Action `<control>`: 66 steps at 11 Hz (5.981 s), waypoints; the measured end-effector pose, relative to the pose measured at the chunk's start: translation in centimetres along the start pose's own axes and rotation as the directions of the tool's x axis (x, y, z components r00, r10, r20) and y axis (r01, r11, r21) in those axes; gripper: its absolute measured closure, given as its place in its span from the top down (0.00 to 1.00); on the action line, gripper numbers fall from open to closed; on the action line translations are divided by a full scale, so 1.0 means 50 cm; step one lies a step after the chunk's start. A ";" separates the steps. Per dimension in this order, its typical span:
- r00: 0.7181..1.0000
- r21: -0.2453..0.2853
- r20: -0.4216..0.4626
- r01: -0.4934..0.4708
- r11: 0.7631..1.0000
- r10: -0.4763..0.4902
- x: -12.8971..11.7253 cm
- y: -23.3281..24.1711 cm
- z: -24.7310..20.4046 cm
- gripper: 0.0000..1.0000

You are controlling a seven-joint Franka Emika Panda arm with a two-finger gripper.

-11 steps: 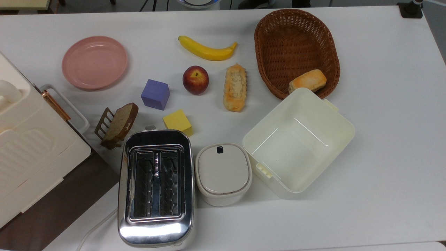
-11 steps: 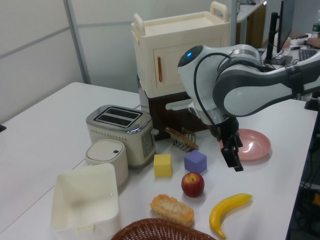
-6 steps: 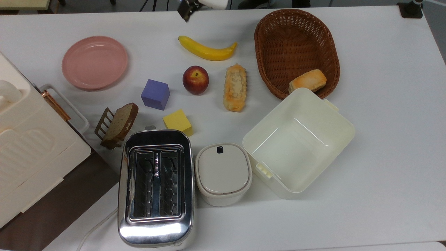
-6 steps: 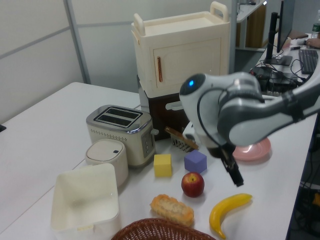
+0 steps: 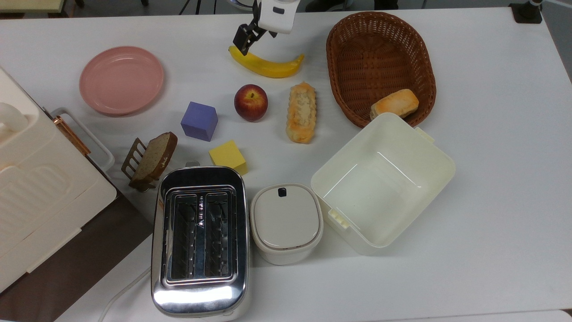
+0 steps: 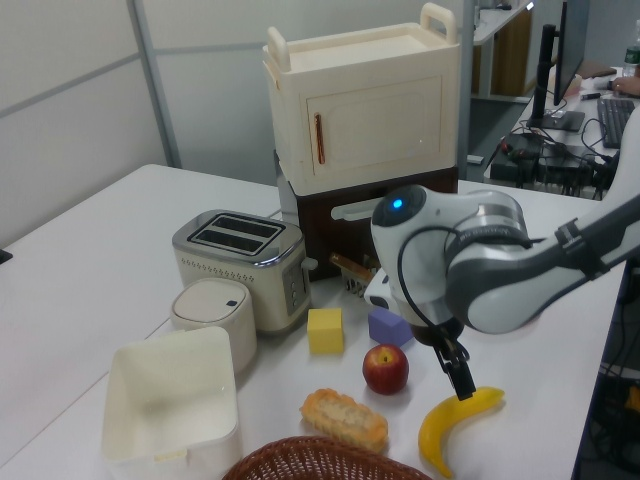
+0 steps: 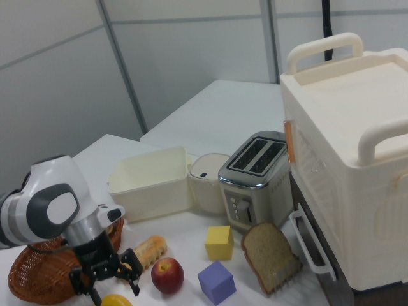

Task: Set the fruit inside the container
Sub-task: 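Lower the open gripper over the middle of the yellow banana, then close the gripper on the banana and lift it, then carry the held banana over the cream plastic container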

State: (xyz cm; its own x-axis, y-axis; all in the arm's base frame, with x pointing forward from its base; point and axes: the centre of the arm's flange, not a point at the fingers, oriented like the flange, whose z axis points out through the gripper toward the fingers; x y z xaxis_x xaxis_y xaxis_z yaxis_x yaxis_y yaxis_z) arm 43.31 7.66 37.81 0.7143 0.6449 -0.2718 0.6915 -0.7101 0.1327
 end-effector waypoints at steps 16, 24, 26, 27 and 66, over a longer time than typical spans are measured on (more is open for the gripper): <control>0.998 -0.049 0.011 0.062 0.997 -0.062 0.040 -0.014 0.086 1.00; 0.998 -0.050 0.019 0.056 0.997 -0.055 0.049 -0.050 0.108 0.83; 0.998 -0.047 0.033 0.059 0.997 -0.058 0.049 -0.053 0.119 0.88; 0.997 -0.047 0.041 0.061 0.997 -0.059 0.050 -0.054 0.125 0.91; 0.774 0.160 -0.385 -0.480 0.862 0.503 0.352 0.149 -0.420 0.33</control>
State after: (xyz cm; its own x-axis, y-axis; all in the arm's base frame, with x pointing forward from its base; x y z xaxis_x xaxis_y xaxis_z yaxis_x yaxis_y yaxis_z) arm 63.29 19.64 54.01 0.9419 0.2512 0.2229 0.2361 -0.9673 0.0925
